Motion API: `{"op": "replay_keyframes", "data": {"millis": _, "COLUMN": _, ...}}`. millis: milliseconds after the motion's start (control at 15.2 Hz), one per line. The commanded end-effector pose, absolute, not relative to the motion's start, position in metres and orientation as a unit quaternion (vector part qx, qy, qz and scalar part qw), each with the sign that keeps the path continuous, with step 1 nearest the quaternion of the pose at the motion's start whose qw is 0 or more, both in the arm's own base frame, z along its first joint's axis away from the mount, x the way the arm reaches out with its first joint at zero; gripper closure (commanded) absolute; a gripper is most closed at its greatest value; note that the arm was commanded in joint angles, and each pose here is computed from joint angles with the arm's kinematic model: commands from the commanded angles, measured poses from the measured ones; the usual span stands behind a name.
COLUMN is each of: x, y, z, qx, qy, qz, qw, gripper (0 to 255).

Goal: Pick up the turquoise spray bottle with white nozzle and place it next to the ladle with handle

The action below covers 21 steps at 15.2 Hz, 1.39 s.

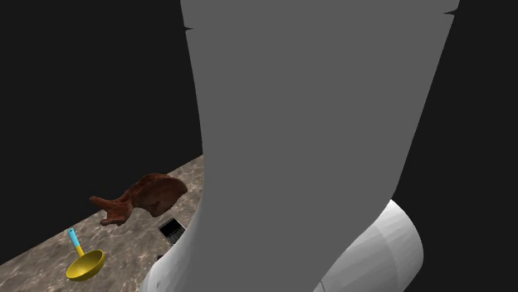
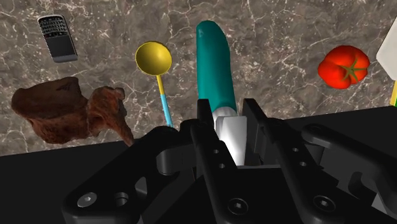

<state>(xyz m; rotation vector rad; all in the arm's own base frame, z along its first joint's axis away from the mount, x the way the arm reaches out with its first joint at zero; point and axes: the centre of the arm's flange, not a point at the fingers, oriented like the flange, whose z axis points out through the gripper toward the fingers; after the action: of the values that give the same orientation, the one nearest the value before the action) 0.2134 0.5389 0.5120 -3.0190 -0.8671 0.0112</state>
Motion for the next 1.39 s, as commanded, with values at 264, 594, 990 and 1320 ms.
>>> {"op": "replay_keyframes", "data": {"millis": 264, "x": 0.213, "y": 0.538, "z": 0.481, "qx": -0.961, "qy": -0.276, "qz": 0.003, "qw": 0.0, "gripper": 255}}
{"op": "replay_keyframes", "data": {"millis": 594, "x": 0.213, "y": 0.538, "z": 0.455, "qx": -0.961, "qy": -0.276, "qz": 0.003, "qw": 0.0, "gripper": 255}}
{"op": "replay_keyframes", "data": {"millis": 990, "x": 0.213, "y": 0.538, "z": 0.423, "qx": -0.961, "qy": -0.276, "qz": 0.003, "qw": 0.0, "gripper": 255}}
{"op": "replay_keyframes", "data": {"millis": 1320, "x": 0.213, "y": 0.538, "z": 0.397, "qx": -0.961, "qy": -0.276, "qz": 0.003, "qw": 0.0, "gripper": 255}}
